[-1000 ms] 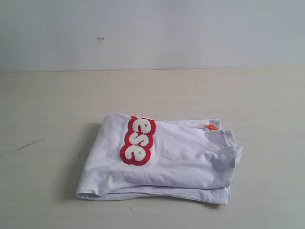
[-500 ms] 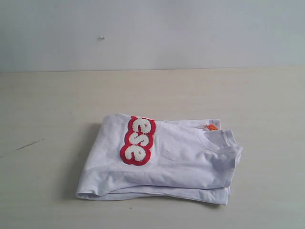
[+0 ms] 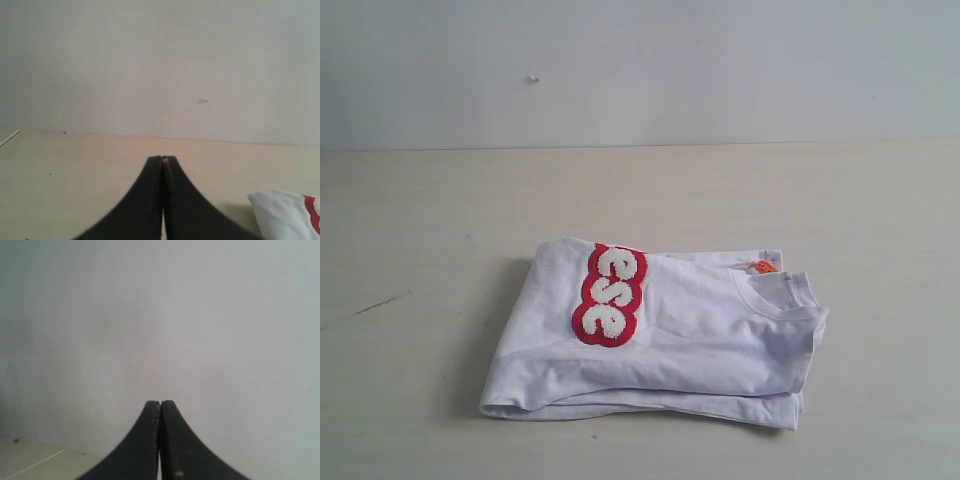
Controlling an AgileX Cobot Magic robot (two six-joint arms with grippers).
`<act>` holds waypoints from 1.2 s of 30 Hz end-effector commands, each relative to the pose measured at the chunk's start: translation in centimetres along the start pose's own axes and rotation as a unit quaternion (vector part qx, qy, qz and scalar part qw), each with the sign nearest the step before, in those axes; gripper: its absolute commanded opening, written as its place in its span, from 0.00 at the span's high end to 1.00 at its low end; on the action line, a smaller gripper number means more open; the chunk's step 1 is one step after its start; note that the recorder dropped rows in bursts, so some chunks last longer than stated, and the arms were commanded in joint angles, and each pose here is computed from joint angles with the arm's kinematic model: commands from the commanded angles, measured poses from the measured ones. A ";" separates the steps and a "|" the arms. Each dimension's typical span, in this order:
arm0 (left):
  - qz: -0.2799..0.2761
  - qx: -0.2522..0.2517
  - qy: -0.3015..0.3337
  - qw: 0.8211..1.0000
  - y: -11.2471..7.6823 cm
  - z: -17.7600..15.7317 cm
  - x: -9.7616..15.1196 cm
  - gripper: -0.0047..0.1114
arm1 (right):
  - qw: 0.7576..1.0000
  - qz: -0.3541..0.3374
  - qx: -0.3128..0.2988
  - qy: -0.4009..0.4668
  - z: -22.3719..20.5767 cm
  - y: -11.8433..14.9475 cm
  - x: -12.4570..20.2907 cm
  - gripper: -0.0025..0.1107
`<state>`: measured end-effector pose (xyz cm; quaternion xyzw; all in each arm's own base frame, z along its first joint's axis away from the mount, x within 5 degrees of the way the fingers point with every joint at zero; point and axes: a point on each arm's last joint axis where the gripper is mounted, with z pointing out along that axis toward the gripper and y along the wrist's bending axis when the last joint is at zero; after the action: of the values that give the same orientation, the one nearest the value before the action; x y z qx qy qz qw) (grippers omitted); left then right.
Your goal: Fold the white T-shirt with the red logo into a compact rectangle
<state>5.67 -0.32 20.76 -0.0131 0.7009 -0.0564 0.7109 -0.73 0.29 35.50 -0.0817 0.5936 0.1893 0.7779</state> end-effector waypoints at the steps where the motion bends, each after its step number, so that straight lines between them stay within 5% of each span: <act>1: 0.045 -0.011 0.069 0.997 0.2 -0.1 1.3 0.96 | 1.000 0.006 0.000 -0.001 -0.1 0.0 0.1 0.98; 11: 0.029 -0.015 0.137 0.990 0.3 -0.4 2.5 0.96 | 1.000 0.006 0.000 -0.001 -0.1 0.0 0.1 0.98; 36: 0.055 -0.011 0.143 0.988 0.3 -0.4 2.6 0.96 | 1.000 0.006 0.000 -0.001 -0.1 0.0 0.1 0.98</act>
<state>5.35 -0.20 18.20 0.0275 0.7947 -0.0090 0.6064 -0.74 0.31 35.51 -0.0807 0.5936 0.1923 0.7773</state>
